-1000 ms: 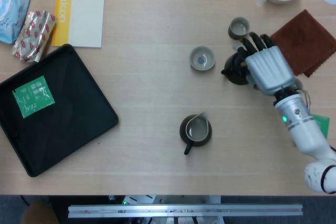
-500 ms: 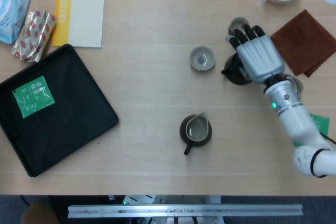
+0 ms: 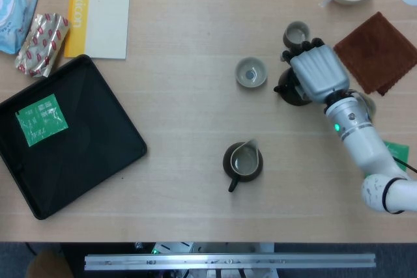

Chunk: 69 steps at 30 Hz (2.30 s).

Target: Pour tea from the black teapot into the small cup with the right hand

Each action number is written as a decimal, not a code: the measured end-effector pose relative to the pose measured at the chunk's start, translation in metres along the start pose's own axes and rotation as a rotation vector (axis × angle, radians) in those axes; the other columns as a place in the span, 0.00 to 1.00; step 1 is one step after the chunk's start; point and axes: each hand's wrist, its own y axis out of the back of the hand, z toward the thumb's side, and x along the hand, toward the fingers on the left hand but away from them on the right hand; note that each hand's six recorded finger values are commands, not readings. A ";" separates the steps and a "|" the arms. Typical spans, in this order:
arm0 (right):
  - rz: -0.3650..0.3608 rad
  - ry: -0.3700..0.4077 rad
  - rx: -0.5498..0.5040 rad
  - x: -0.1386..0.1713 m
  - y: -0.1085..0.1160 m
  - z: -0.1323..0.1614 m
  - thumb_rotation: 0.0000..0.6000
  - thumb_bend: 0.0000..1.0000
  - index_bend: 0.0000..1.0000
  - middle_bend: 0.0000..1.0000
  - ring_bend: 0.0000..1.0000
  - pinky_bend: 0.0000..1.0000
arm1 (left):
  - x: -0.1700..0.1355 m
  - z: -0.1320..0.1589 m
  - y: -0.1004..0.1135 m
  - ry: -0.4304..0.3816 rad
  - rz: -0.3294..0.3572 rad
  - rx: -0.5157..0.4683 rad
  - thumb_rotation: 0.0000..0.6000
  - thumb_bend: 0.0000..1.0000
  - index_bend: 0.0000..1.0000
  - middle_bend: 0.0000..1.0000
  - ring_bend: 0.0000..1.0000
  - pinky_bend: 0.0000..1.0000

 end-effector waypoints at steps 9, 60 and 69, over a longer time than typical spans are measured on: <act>0.003 -0.010 -0.005 -0.006 0.005 -0.001 1.00 0.32 0.59 0.53 0.45 0.28 | -0.001 -0.002 0.000 0.008 -0.003 0.002 1.00 0.39 0.15 0.20 0.14 0.14; 0.176 -0.021 -0.131 -0.022 0.016 -0.013 1.00 0.37 0.79 0.71 0.64 0.28 | -0.005 -0.006 0.006 0.027 0.006 0.009 1.00 0.39 0.15 0.19 0.14 0.14; 0.183 -0.023 -0.140 -0.022 0.019 -0.016 1.00 0.37 0.82 0.76 0.69 0.28 | -0.006 -0.008 0.007 0.030 0.007 0.007 1.00 0.39 0.15 0.19 0.14 0.14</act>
